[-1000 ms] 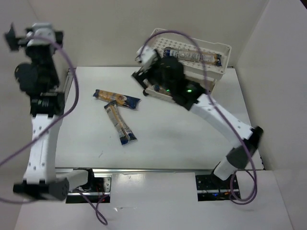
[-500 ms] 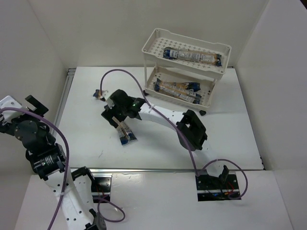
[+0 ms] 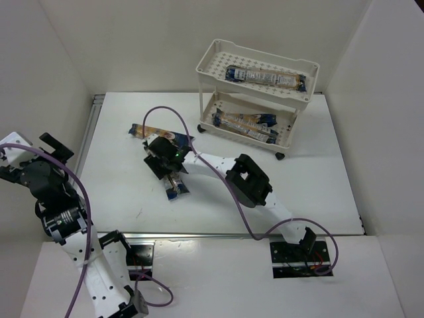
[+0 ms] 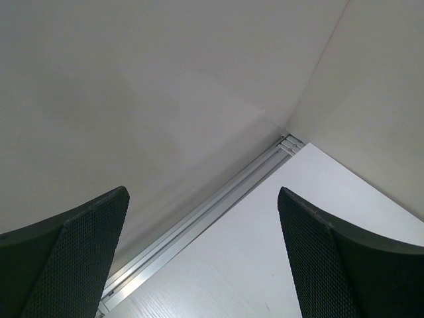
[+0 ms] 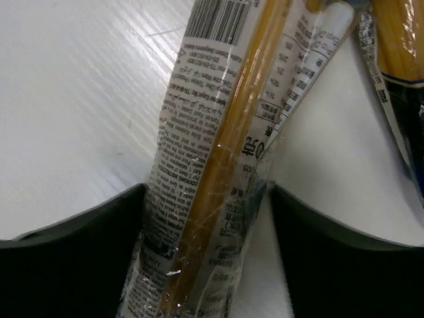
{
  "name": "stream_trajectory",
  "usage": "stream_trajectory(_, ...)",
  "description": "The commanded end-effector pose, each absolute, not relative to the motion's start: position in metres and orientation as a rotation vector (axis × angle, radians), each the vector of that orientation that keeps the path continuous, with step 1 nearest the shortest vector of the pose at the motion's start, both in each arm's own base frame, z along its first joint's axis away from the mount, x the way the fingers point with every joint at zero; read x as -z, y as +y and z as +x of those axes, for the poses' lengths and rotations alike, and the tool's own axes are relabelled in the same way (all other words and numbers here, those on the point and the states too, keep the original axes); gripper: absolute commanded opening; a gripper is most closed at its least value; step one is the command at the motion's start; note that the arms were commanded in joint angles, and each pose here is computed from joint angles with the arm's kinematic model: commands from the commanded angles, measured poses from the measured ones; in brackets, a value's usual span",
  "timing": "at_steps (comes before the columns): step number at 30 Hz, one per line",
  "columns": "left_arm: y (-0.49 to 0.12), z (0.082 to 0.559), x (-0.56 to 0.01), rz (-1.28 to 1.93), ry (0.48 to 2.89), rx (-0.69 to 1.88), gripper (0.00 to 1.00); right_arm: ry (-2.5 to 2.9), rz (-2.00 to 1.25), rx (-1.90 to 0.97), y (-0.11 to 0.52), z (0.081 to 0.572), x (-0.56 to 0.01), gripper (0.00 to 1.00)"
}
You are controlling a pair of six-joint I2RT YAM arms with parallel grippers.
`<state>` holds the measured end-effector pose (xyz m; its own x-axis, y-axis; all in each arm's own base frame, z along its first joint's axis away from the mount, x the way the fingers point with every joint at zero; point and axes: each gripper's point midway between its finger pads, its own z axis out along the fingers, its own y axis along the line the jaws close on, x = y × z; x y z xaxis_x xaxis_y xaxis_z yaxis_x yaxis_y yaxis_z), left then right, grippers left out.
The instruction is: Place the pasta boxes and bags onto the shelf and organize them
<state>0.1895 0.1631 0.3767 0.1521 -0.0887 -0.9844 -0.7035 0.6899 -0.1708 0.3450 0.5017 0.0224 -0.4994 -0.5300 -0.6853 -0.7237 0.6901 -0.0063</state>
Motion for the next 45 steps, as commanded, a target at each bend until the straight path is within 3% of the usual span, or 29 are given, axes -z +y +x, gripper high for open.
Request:
stream_trajectory(1,0.162,0.183,-0.402,-0.712,1.303,-0.514,1.00,2.265,-0.939,-0.370,0.506,0.338,-0.003,0.68)
stream_trajectory(2,0.162,0.183,-0.402,-0.712,1.303,-0.514,1.00,2.262,-0.973,-0.364,0.508,0.330,0.001,0.32)
stream_trajectory(3,0.162,0.183,-0.405,-0.703,1.297,-0.522,1.00,2.255,-1.003,-0.338,0.506,0.326,0.005,0.12)
stream_trajectory(4,0.162,0.183,-0.405,-0.703,1.297,-0.522,1.00,2.253,-0.997,-0.327,0.504,0.327,0.001,0.00)
stream_trajectory(9,0.158,0.185,-0.405,-0.680,1.297,-0.514,1.00,2.130,-1.150,-0.405,0.507,0.317,-0.051,0.00)
stream_trajectory(14,0.154,0.181,-0.403,-0.683,1.282,-0.506,1.00,1.805,-1.210,-0.494,0.509,0.310,-0.194,0.00)
stream_trajectory(23,0.141,0.182,-0.401,-0.671,1.256,-0.427,1.00,1.558,-1.174,-0.401,0.456,0.291,-0.322,0.00)
stream_trajectory(29,0.140,0.184,-0.408,-0.650,1.243,-0.426,1.00,1.227,-0.989,-0.046,0.392,0.320,-0.478,0.00)
stream_trajectory(33,0.135,0.197,-0.406,-0.612,1.263,-0.377,1.00,1.031,-0.829,0.275,0.297,0.360,-0.587,0.00)
stream_trajectory(38,0.129,0.218,-0.388,-0.563,1.318,-0.295,1.00,0.953,-0.856,0.614,0.182,0.431,-0.614,0.00)
stream_trajectory(45,0.132,0.224,-0.387,-0.562,1.306,-0.262,1.00,0.890,-0.972,0.688,0.131,0.493,-0.607,0.00)
